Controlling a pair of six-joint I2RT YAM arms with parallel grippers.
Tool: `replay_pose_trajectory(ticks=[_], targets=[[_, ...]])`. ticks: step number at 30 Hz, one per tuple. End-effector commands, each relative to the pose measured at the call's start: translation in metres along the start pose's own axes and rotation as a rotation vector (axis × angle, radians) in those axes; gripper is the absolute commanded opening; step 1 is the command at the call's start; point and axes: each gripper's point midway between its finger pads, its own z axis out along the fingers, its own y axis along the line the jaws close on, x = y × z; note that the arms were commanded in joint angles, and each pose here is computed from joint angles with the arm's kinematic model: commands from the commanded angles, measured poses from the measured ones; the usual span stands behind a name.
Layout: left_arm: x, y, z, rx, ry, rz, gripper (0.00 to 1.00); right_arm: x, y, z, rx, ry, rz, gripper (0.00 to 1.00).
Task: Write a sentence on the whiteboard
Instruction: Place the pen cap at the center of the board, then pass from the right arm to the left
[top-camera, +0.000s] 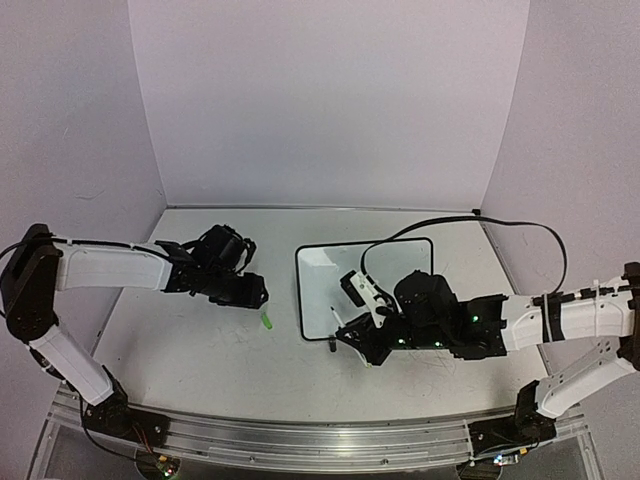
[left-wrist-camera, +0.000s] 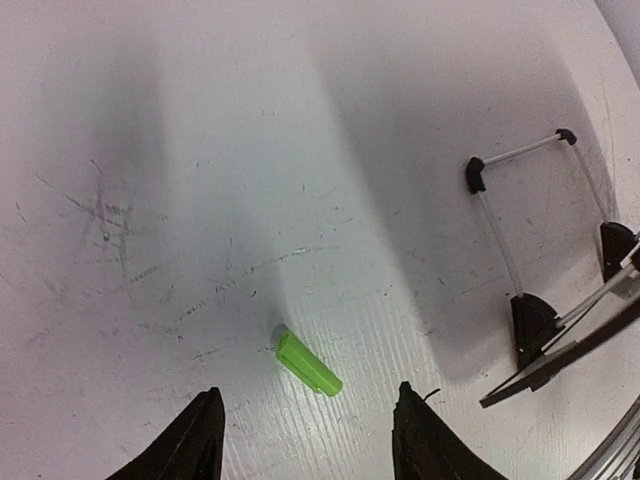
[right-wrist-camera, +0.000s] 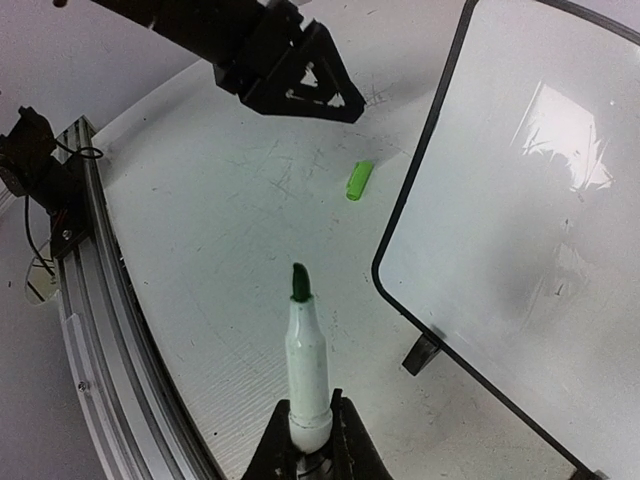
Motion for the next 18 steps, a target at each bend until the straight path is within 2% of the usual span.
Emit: replay_pose_trajectory(ticks=[1, 6, 9, 12, 14, 18], targets=[[-0.027, -0.017, -0.048, 0.084, -0.101, -0.006, 0.66, -0.014, 0.008, 0.003, -0.028, -0.04, -0.009, 0.0], [-0.017, -0.096, -0.096, 0.542, -0.024, 0.007, 0.73, -0.017, 0.012, 0.008, -0.042, -0.031, -0.027, 0.0], [-0.014, -0.137, -0.13, 0.755, -0.045, 0.02, 0.76, -0.019, 0.018, 0.015, -0.068, -0.02, -0.042, 0.0], [-0.011, -0.163, -0.147, 0.862, -0.057, 0.015, 0.77, -0.023, 0.026, 0.02, -0.09, -0.016, -0.058, 0.0], [-0.004, -0.173, -0.144, 0.882, -0.022, 0.015, 0.75, -0.025, 0.031, 0.022, -0.098, -0.019, -0.067, 0.0], [0.019, -0.189, -0.129, 0.903, 0.079, 0.029, 0.64, -0.03, 0.035, 0.021, -0.101, -0.029, -0.074, 0.0]])
